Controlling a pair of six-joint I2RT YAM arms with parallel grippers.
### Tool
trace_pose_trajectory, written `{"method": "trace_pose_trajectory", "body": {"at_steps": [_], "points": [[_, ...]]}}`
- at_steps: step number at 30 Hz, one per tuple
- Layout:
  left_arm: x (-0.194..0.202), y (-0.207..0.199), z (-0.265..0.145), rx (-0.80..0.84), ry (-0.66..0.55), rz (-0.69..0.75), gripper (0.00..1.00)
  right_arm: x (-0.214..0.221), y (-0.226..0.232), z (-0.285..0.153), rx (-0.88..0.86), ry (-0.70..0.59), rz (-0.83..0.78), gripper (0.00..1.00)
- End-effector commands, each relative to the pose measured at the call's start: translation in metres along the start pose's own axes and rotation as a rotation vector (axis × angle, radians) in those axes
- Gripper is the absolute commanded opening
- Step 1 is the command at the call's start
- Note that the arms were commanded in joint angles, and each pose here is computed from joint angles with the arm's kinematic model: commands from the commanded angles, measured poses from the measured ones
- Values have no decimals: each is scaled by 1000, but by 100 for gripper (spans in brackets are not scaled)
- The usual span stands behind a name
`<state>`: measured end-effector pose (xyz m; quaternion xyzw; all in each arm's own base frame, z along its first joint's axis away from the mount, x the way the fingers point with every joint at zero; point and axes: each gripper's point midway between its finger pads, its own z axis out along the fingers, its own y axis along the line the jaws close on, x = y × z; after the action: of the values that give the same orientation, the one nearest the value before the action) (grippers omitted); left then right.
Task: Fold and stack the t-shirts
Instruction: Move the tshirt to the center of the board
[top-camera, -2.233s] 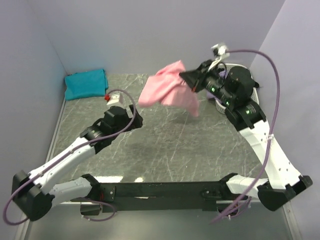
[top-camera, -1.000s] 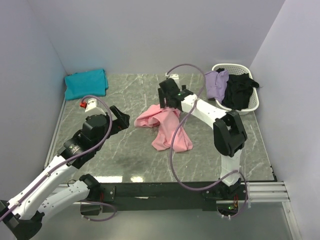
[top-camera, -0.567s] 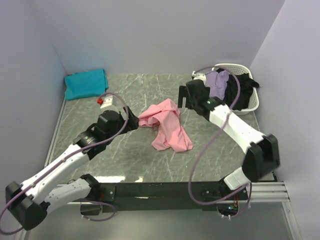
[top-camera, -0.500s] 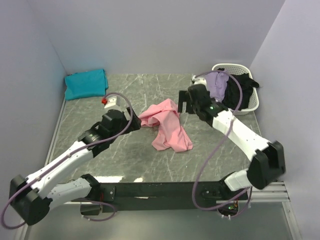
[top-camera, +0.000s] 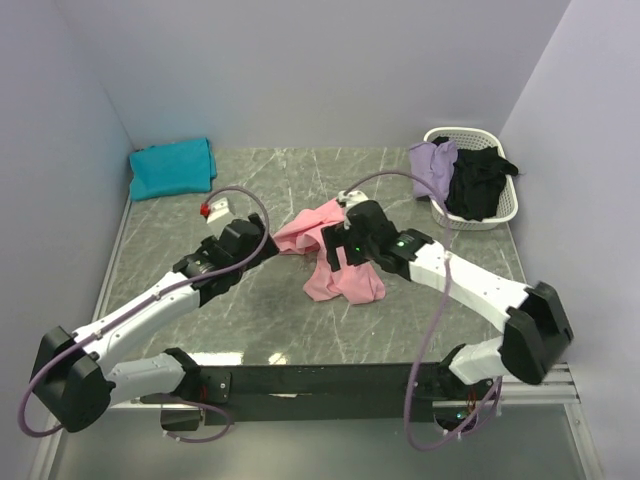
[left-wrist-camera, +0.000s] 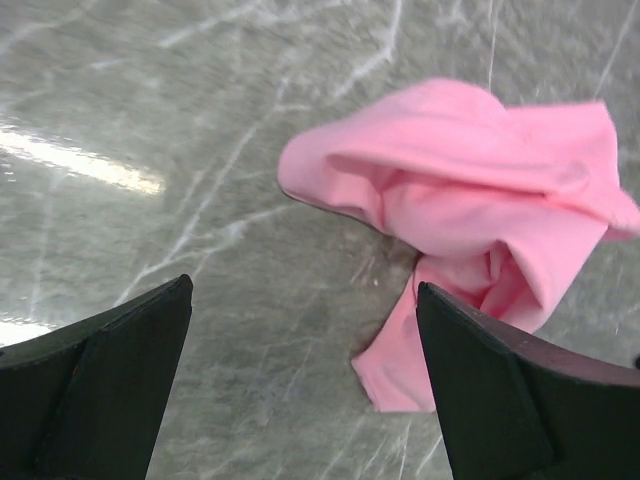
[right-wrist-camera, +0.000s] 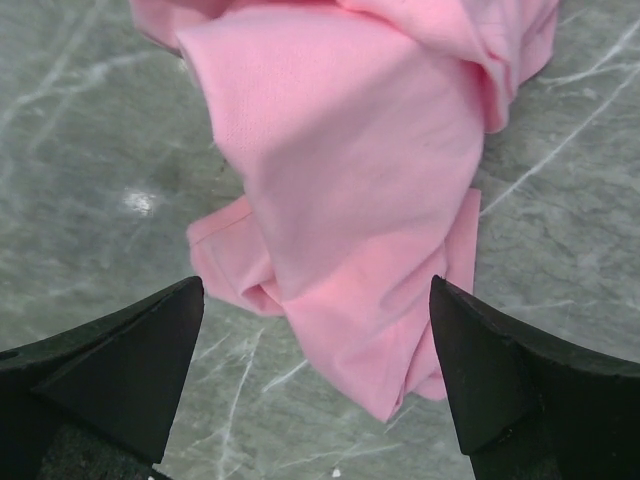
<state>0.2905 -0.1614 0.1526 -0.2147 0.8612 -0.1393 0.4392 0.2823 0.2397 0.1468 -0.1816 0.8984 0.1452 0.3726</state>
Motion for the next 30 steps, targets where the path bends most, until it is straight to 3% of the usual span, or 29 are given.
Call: {"method": "trace_pose_trajectory", "body": {"at_steps": [1,10,14,17,18,19,20,25,30], "points": [[-32,15,-17,-61,-133,-100,99,-23,14,24,23,-31,-97,100],[-38,23,-27,-54,-161,-112,100,-30,32,68,125,-7,-200,100],[-38,23,-27,-56,-157,-106,99,-40,-1,85,372,11,-251,98],[-38,24,-28,-56,-157,-109,100,-54,-6,88,434,9,-267,78],[-40,25,-28,-57,-162,-116,99,-59,-8,87,457,-3,-258,35],[-40,26,-29,-58,-162,-116,99,-69,-8,83,468,-21,-240,6],[-42,26,-32,-54,-168,-121,99,-75,-7,80,474,-36,-226,0],[-52,37,-44,-79,-212,-145,99,-120,10,41,395,-153,-172,0],[-70,46,-64,-74,-280,-209,99,-191,38,-54,281,-374,-144,0]]}}
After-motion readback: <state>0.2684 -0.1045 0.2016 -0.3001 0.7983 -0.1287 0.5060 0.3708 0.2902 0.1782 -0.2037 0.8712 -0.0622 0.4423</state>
